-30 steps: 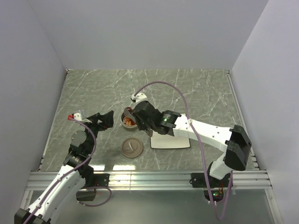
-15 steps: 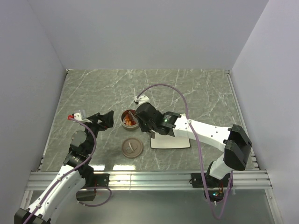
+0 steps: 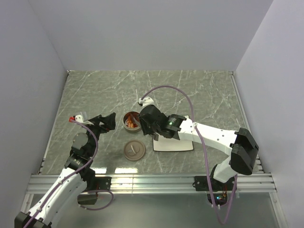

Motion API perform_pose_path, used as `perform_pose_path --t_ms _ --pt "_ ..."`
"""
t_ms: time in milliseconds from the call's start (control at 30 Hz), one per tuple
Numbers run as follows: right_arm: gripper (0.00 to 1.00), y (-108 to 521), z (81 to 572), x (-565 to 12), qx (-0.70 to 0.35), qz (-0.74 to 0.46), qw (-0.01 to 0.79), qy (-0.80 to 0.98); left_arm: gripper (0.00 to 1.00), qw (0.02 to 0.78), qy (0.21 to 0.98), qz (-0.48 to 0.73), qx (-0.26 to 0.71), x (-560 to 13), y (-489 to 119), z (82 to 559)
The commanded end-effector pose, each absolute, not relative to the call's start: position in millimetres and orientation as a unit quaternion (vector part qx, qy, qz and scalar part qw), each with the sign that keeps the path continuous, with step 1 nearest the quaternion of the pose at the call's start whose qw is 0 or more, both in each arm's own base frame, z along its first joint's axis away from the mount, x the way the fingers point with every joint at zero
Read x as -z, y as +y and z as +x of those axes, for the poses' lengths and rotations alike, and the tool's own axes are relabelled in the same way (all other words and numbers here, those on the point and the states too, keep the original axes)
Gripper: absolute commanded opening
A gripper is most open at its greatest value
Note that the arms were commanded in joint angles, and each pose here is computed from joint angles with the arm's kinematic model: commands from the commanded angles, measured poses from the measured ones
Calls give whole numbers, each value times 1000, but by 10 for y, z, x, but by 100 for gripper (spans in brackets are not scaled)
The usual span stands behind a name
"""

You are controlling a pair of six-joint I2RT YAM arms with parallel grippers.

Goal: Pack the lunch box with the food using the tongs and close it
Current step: Place the food into the lunch box, then put down the clamp

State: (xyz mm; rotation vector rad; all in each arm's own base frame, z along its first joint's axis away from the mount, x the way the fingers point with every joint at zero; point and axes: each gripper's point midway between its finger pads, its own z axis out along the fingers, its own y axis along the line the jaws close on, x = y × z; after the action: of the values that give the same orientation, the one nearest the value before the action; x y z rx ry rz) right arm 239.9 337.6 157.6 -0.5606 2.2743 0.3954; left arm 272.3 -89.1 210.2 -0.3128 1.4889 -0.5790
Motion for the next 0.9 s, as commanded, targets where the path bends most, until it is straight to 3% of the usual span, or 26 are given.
perform_pose_path --t_ms 0,467,867 --pt "45 3402 2477 -1823 -174 -205 406 874 99 692 654 -142 270 -2171 -911 2724" --pt "46 3324 2524 -2177 -185 -190 448 854 100 691 656 -144 267 -2158 -903 2734" --pt "46 2749 2443 -2280 -148 -138 479 854 99 692 654 -142 269 -2174 -909 2728"
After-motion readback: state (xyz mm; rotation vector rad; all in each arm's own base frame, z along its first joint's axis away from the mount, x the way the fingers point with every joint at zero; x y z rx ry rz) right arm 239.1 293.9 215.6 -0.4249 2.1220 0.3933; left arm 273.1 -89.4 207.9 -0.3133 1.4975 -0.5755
